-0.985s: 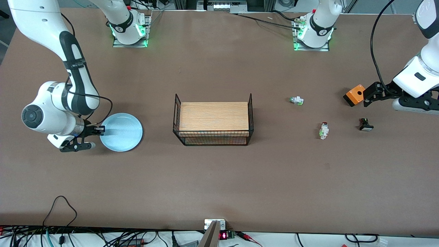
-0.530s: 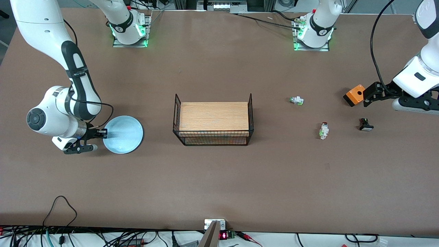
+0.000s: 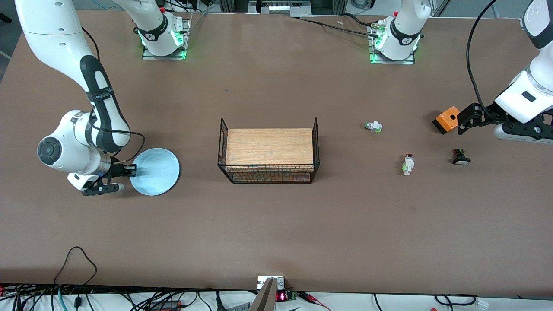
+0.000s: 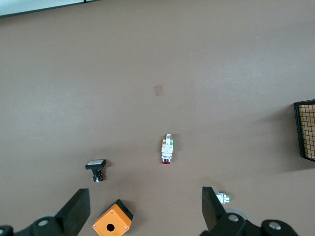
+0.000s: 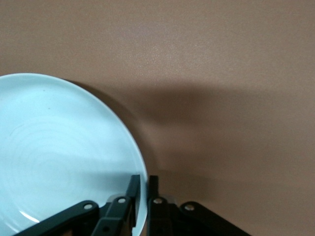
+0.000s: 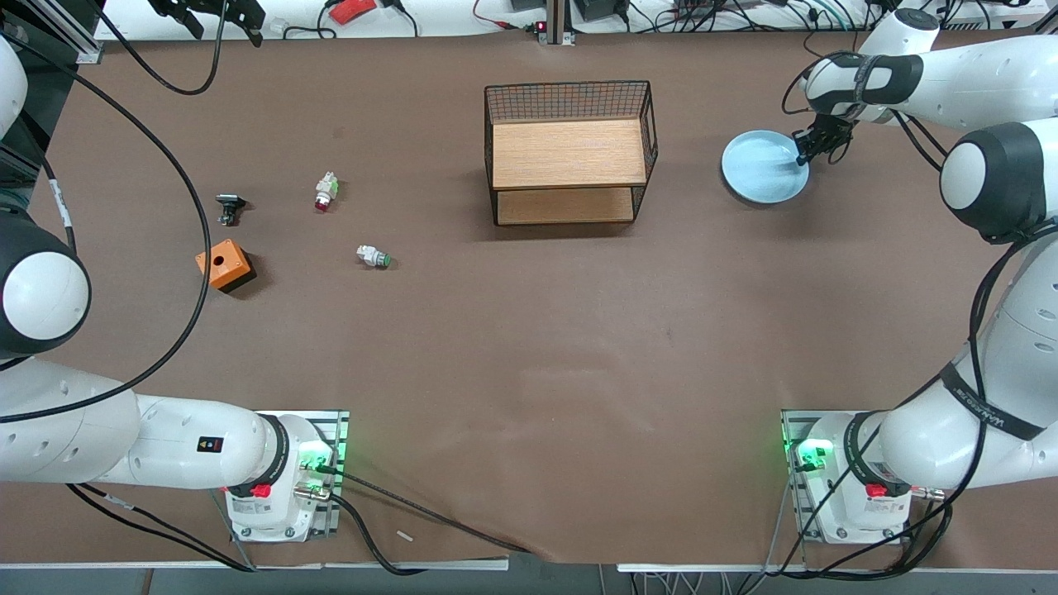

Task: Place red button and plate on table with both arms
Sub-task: 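Carry the plate beside the basket and lower it onto the table, then open the right gripper to release the plate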

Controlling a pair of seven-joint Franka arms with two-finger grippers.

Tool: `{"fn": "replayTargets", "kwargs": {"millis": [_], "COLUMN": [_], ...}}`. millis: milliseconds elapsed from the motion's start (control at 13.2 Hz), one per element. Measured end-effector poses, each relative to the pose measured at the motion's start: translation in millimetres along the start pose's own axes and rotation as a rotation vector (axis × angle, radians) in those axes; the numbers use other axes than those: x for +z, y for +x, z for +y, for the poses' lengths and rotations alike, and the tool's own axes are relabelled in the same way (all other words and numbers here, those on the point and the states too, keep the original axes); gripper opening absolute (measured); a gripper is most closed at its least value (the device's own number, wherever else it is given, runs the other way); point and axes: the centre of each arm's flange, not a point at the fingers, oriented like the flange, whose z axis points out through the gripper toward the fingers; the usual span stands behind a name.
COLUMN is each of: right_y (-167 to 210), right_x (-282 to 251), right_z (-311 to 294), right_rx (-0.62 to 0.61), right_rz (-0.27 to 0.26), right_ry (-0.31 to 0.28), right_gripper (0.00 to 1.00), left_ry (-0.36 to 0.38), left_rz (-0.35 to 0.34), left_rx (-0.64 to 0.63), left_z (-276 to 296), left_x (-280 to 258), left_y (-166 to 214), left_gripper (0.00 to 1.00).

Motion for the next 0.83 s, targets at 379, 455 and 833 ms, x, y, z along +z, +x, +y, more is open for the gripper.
{"fn": "replayTargets", "kwargs": {"millis": [379,455,833], "right_y": [2,2,5], "right_x": [4,4,1], "right_z": [-5,-6,-14], "right_rx": [-0.009,-0.01,-0.016], "right_rz": [0.004,0.008,0.019], "right_ry": [0.001,0.0,0.01], "right_gripper": [0.45,0.57,1.0], "left_ry": [0.0,0.0,0.0], "left_rz": [0.0,0.0,0.0], "left_rx": [0.001,0.001,0.002], "left_z": [0,1,1], "left_x": [0,0,0], "left_y": [0,0,0], "left_gripper": [1.0,1.0,1.0]}}
